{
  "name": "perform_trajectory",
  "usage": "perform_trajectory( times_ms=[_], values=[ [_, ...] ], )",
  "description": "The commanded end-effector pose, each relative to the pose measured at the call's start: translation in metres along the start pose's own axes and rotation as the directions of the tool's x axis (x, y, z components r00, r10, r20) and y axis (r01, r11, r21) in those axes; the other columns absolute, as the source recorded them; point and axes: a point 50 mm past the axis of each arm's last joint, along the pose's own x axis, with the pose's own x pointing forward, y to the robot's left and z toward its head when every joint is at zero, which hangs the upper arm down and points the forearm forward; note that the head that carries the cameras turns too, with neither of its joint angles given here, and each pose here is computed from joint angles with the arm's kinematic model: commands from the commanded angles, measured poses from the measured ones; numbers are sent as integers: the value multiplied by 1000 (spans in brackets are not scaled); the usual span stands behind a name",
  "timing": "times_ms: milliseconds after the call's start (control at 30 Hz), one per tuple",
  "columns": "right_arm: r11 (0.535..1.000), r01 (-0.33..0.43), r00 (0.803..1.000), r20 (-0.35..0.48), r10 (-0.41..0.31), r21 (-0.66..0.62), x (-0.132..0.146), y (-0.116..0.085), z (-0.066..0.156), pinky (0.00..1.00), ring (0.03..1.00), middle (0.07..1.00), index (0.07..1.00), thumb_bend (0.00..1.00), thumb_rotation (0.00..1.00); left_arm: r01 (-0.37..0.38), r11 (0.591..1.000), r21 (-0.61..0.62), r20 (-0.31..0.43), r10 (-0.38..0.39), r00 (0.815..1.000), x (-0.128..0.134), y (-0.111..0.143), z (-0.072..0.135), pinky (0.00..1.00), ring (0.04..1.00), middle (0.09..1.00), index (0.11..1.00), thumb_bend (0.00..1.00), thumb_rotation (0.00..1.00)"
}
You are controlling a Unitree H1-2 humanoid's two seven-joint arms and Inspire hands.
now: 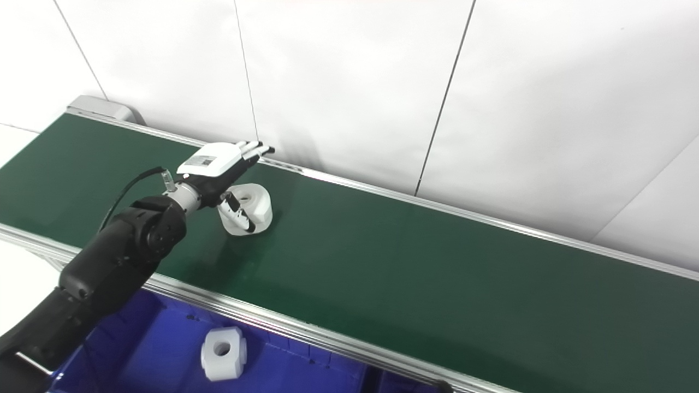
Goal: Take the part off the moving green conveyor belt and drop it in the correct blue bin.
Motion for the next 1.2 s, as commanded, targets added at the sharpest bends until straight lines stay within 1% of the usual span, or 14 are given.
perform_trajectory(
  times_ms=[0,100,133,167,200,267,333,400,467,667,800,933,1033,1167],
  values=[
    [1000,13,997,81,-13,-1,-2,-3,11,1000,1000,1000,1000,856,431,-32,999,38,-14,32,999,4,14,-4,1000,1000,1000,949,874,17],
    [1000,15,997,80,-14,-6,-3,-4,11,1000,1000,1000,1000,864,449,-50,996,-76,8,51,999,5,-2,-8,1000,1000,1000,924,861,2],
    [1000,15,997,80,-15,-4,-3,-4,11,1000,1000,1000,1000,857,444,-68,990,-120,14,70,997,6,-7,-10,855,939,978,885,829,1],
    [1000,15,997,81,-16,1,-3,-4,12,1000,1000,1000,1000,853,441,-100,979,-179,27,106,994,6,-14,-11,779,908,967,864,814,0],
    [1000,15,997,82,-15,5,-4,-4,12,1000,1000,1000,1000,851,435,-126,966,-224,36,137,990,6,-20,-13,678,810,901,817,766,0],
    [1000,14,997,82,-15,5,-5,-4,12,1000,1000,1000,1000,847,432,-165,945,-282,54,188,981,8,-29,-14,599,705,810,762,715,0],
    [1000,16,997,82,-16,0,-5,-5,12,1000,1000,1000,1000,847,437,-201,913,-355,60,237,970,10,-43,-14,556,647,743,725,678,0],
    [1000,16,997,82,-16,1,-5,-5,12,1000,1000,1000,1000,849,440,-222,885,-408,62,269,961,11,-53,-13,498,479,585,666,535,0],
    [1000,17,996,83,-17,-2,-6,-5,13,1000,1000,1000,1000,849,446,-241,863,-445,65,299,952,11,-60,-10,435,412,496,578,500,0],
    [1000,20,996,87,-20,0,-6,-3,15,971,997,1000,1000,838,459,-267,806,-528,84,363,928,6,-66,-1,397,388,475,542,496,0],
    [1000,20,996,91,-20,-2,-6,-1,16,998,1000,1000,1000,836,471,-276,761,-587,71,388,919,1,-62,1,396,390,482,543,496,0],
    [1000,19,996,91,-20,9,-7,1,17,1000,1000,1000,1000,837,469,-292,710,-642,89,446,891,-6,-56,0,431,414,499,525,498,0],
    [1000,22,995,98,-23,5,-8,3,20,1000,1000,1000,1000,842,475,-291,686,-667,98,468,878,-15,-52,0,447,424,506,514,499,0],
    [1000,23,993,114,-23,1,-10,6,26,1000,1000,1000,1000,850,488,-294,670,-682,121,500,858,-43,-47,5,451,434,513,504,500,0]
  ],
)
